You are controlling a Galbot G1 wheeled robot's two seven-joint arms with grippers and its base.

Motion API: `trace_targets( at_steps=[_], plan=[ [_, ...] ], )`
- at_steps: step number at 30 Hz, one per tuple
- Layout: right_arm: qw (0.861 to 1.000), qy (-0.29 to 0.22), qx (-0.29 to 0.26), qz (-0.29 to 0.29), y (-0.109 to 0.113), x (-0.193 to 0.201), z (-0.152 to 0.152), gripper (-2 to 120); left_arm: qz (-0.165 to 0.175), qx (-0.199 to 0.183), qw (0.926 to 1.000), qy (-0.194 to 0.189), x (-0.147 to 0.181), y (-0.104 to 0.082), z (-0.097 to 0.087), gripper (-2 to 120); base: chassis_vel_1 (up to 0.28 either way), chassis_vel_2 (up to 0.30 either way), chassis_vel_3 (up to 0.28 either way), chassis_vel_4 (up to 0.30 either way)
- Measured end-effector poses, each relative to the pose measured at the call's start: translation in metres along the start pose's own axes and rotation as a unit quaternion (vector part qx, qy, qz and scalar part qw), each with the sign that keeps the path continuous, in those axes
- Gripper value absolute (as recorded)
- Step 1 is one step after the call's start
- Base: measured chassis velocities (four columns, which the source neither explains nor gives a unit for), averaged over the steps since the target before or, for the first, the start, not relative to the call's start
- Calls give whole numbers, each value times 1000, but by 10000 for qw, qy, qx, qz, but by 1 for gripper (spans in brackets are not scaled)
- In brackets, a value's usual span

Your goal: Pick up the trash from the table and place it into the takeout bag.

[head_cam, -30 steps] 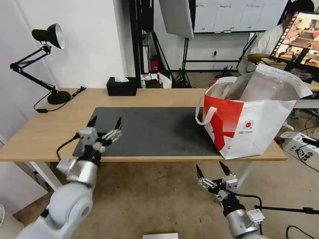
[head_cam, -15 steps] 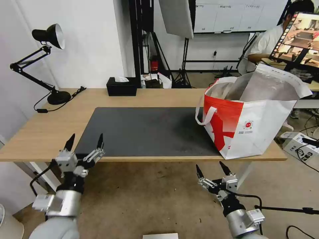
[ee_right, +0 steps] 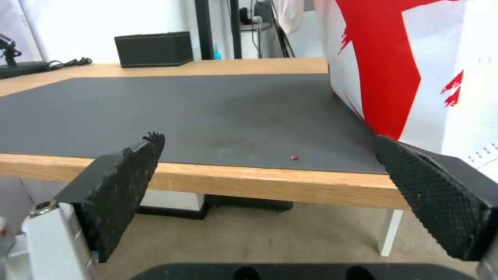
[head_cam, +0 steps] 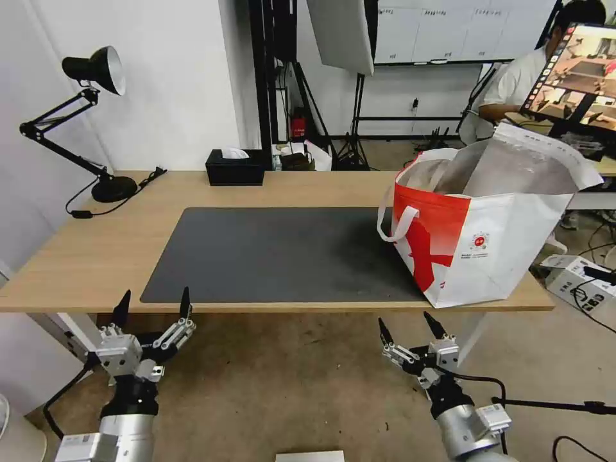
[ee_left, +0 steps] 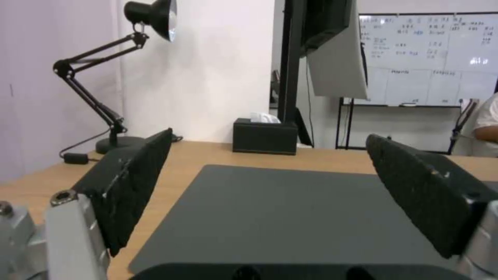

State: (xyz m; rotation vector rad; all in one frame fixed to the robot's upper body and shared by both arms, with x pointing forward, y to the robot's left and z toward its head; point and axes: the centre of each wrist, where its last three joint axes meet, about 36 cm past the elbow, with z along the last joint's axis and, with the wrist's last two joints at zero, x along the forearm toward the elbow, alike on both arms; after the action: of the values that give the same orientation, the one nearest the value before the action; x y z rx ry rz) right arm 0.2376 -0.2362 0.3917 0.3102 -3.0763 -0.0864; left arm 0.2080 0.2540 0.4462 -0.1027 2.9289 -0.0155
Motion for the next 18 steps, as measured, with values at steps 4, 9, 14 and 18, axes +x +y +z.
trace_targets(
  at_steps=[4, 9, 14, 18],
  plan=[
    [10000, 0, 0, 0, 0, 0, 0, 100, 3, -18, 10000, 17, 8, 2, 2, 100, 0, 0, 0, 0],
    [10000, 0, 0, 0, 0, 0, 0, 100, -43, -7, 10000, 26, 23, 4, 7, 100, 0, 0, 0, 0],
    [10000, 0, 0, 0, 0, 0, 0, 100, -81, 1, 10000, 51, 36, 7, 14, 100, 0, 0, 0, 0],
    [10000, 0, 0, 0, 0, 0, 0, 100, -148, 11, 9999, 40, 40, 7, 15, 100, 0, 0, 0, 0]
  ],
)
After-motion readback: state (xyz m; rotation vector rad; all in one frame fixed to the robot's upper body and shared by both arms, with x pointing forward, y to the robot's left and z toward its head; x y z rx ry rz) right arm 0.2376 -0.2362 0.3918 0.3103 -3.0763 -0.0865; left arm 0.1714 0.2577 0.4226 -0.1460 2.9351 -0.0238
